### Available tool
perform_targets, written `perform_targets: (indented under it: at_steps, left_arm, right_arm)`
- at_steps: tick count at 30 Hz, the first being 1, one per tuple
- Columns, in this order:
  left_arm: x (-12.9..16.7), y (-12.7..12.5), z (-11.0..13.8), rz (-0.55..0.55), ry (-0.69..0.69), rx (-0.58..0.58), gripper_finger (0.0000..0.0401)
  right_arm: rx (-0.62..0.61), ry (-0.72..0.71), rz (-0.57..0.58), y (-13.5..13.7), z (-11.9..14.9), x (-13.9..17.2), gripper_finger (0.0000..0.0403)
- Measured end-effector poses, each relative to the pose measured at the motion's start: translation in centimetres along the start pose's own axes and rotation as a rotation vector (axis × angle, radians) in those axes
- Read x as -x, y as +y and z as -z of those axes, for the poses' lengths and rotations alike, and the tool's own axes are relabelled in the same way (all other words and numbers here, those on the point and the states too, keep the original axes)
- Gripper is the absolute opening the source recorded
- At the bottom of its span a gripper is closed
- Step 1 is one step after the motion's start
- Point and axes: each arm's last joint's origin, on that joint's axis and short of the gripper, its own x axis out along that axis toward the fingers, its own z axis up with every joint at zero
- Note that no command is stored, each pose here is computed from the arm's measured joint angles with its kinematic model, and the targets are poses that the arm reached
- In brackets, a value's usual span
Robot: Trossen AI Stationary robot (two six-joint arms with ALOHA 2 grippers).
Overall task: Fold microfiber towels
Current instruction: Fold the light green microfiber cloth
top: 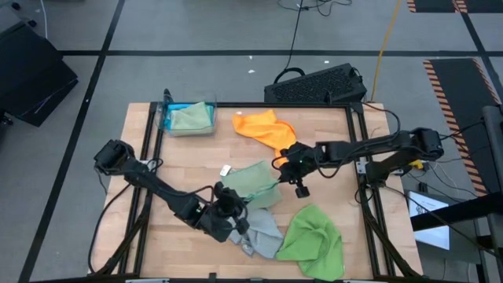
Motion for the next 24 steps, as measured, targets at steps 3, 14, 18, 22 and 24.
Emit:
perform_targets:
  at_steps: [3, 14, 18, 22, 24]
  left_arm:
    - [-0.4, 0.4, 1.0, -0.036, 0.007, -0.014, 0.0016]
    - [-1.8, 3.9, 3.9, -0.189, -0.046, 0.007, 0.0016]
    - [-2.6, 5.6, 5.2, -0.214, -0.050, 0.072, 0.0014]
    - [-3.0, 6.5, 5.9, -0.213, -0.060, 0.098, 0.0006]
    - [-3.3, 6.9, 6.1, -0.221, -0.061, 0.100, 0.0012]
  right_arm:
    - [0.002, -0.049, 0.013, -0.3, -0.4, -0.8, 0.0002]
    - [0.021, -0.035, 0.193, -1.7, -0.3, -1.5, 0.0003]
    - [0.028, -0.034, 0.208, -2.3, -0.2, -1.3, 0.0003]
    - [0.065, -0.047, 0.222, -2.7, -0.2, -1.2, 0.0003]
    - [0.083, -0.066, 0.233, -2.9, -0.4, -1.4, 0.0008]
